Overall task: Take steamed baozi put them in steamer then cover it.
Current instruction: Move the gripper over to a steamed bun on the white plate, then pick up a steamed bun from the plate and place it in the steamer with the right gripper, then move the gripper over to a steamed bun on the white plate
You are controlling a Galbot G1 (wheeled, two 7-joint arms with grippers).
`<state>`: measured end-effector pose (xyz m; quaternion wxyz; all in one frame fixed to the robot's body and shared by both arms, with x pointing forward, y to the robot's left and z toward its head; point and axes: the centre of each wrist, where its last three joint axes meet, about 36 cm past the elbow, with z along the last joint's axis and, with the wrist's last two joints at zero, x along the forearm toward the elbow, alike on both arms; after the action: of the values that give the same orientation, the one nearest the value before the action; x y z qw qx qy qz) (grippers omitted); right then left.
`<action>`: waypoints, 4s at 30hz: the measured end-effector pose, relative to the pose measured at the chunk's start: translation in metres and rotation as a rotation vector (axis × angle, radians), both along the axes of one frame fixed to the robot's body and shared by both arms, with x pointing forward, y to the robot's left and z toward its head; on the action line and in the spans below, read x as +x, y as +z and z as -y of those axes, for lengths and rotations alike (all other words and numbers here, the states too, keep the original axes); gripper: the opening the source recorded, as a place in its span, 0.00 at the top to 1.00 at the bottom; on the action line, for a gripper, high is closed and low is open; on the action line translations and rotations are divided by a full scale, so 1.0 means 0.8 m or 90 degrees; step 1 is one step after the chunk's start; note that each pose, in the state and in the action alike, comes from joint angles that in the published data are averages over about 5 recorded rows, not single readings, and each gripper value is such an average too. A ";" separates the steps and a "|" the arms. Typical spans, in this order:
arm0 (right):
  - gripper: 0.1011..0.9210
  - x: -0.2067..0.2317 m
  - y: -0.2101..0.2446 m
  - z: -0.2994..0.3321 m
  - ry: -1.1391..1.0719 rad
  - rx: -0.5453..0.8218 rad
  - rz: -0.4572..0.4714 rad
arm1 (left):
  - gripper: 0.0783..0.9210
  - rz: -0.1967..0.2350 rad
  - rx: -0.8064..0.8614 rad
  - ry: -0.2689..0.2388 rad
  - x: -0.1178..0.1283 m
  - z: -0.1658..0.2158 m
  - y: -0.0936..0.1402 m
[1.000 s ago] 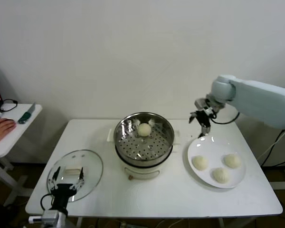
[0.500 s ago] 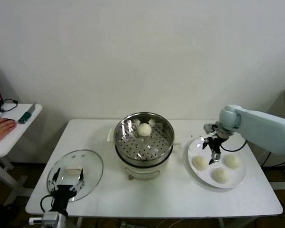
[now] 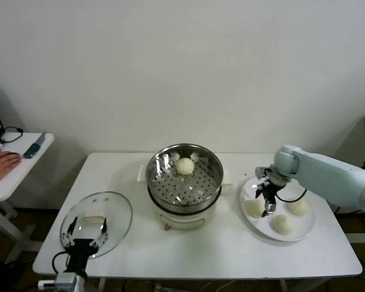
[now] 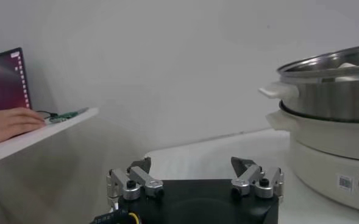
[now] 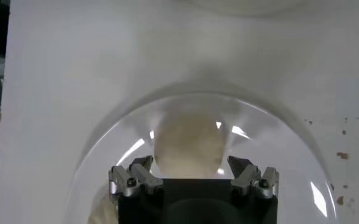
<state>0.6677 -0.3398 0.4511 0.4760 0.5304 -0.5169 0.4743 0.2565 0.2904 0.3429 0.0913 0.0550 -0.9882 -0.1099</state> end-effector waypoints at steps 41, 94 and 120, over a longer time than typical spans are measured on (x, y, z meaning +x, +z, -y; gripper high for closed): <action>0.31 0.071 0.267 -0.071 -0.010 0.105 0.121 | 0.12 0.001 -0.005 -0.034 -0.001 0.016 0.004; 0.12 0.042 0.199 -0.401 0.146 0.086 0.052 | 0.12 0.007 -0.030 -0.048 -0.006 0.020 0.020; 0.12 -0.002 0.235 -0.055 0.078 -0.011 0.051 | 0.12 0.002 -0.025 -0.040 -0.003 0.016 0.024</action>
<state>0.6662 -0.2955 0.6391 0.4297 0.5377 -0.4976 0.5278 0.2543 0.2779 0.3622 0.0874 0.0227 -0.9915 -0.0933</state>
